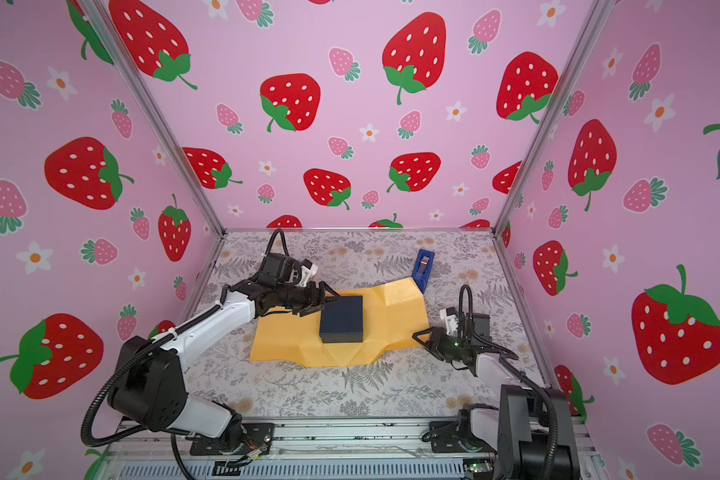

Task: Wrap the gift box in paper
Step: 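Grasp the paper's edge nearest the right gripper and lift it over the box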

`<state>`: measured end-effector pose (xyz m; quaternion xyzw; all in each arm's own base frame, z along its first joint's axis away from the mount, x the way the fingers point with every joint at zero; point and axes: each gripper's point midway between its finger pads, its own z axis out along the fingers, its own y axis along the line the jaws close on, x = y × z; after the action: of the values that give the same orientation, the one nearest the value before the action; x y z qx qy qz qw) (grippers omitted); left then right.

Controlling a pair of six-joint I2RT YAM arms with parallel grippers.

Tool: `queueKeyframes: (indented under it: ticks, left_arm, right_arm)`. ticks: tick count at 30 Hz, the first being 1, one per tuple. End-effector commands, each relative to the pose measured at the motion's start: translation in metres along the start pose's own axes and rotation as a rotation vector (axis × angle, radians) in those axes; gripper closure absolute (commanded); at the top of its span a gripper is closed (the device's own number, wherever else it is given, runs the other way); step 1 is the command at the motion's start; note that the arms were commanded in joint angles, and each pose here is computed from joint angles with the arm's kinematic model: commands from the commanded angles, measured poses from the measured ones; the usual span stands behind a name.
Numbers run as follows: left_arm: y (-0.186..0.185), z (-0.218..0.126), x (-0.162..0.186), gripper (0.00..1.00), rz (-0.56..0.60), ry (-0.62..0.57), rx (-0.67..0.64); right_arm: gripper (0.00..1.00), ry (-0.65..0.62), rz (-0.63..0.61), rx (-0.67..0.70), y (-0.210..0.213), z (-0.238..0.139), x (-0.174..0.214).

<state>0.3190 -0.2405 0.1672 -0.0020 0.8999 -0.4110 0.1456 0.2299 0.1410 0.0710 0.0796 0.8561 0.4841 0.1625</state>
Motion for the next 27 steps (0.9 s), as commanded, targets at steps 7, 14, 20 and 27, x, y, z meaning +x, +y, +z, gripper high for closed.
queueKeyframes:
  ticks: [7, 14, 20, 27]
  left_arm:
    - [-0.015, -0.005, -0.008, 0.2, 0.027, -0.021, 0.025]
    - [-0.016, -0.005, -0.01, 0.2, 0.031, -0.02, 0.03]
    - [-0.015, -0.004, -0.009, 0.2, 0.031, -0.017, 0.028]
    - [-0.016, -0.004, -0.011, 0.2, 0.025, -0.017, 0.019]
  right_arm:
    - [0.64, 0.023, -0.003, 0.014, 0.006, -0.008, 0.007]
    - [0.71, 0.016, -0.017, 0.067, 0.002, -0.011, 0.004]
    - [0.8, 0.017, -0.037, 0.124, -0.004, -0.014, 0.003]
    - [0.94, 0.007, -0.077, 0.125, 0.006, -0.015, 0.0]
